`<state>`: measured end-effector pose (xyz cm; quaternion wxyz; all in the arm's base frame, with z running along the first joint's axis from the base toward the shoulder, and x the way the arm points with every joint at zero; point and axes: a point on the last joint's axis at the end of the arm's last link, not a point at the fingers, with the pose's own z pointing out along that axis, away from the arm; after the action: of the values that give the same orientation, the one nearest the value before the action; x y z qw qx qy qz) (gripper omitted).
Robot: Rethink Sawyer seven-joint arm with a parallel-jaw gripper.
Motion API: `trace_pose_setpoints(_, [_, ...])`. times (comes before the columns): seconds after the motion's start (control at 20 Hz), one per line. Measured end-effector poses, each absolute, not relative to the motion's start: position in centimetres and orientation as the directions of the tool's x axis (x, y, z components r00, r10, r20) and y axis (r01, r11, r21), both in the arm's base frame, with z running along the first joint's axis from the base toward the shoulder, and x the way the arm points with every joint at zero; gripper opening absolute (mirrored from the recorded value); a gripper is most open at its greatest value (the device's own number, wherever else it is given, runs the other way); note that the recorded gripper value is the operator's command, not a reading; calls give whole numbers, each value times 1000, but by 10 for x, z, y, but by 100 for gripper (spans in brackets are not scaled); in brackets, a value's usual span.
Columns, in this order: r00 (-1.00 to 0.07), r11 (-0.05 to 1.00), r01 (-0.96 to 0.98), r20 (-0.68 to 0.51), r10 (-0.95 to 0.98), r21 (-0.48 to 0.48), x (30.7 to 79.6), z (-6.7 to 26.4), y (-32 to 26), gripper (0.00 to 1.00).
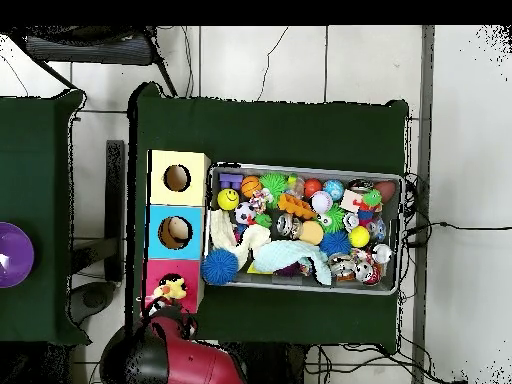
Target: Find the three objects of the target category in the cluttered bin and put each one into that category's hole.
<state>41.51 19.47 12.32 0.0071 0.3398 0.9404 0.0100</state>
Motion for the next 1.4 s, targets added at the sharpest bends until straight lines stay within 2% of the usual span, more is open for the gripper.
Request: trace_pose_setpoints(1.4, [-747,747,663,-30,664,47,424,113,205,0])
